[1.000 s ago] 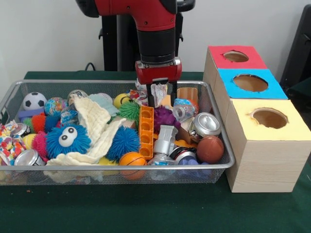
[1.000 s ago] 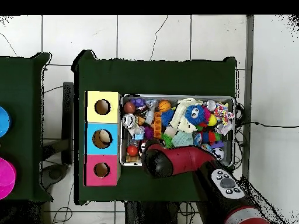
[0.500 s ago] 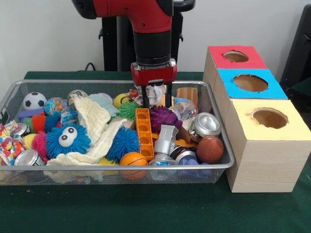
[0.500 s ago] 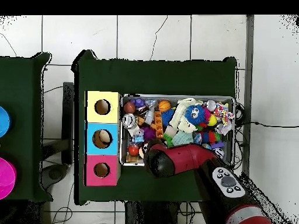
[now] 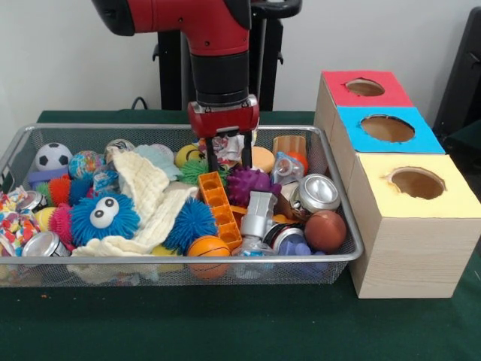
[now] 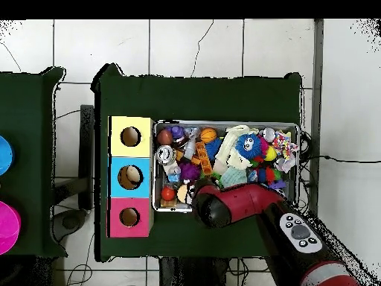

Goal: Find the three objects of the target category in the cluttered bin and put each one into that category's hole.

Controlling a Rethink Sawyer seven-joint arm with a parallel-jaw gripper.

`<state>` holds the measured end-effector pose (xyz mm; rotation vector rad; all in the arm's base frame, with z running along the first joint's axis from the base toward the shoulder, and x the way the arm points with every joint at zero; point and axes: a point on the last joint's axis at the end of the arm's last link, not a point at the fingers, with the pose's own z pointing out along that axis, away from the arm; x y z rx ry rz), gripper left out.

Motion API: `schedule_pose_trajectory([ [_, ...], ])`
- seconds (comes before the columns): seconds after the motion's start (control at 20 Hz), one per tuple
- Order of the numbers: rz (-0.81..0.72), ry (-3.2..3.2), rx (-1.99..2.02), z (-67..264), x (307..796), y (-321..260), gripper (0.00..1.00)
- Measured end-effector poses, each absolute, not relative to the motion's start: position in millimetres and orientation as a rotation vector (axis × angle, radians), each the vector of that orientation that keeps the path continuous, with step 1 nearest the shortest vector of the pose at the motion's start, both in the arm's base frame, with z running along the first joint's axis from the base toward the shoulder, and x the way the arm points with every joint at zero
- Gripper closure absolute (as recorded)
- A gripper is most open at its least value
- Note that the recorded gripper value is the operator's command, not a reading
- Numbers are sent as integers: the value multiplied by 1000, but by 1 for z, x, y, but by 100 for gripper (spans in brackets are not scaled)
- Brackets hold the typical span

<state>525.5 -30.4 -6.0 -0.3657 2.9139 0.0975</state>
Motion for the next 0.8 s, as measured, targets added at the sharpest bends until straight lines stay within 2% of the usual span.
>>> schedule_pose_trajectory([
  [0.8, 136, 2973, -414, 0, 535, -37, 0],
])
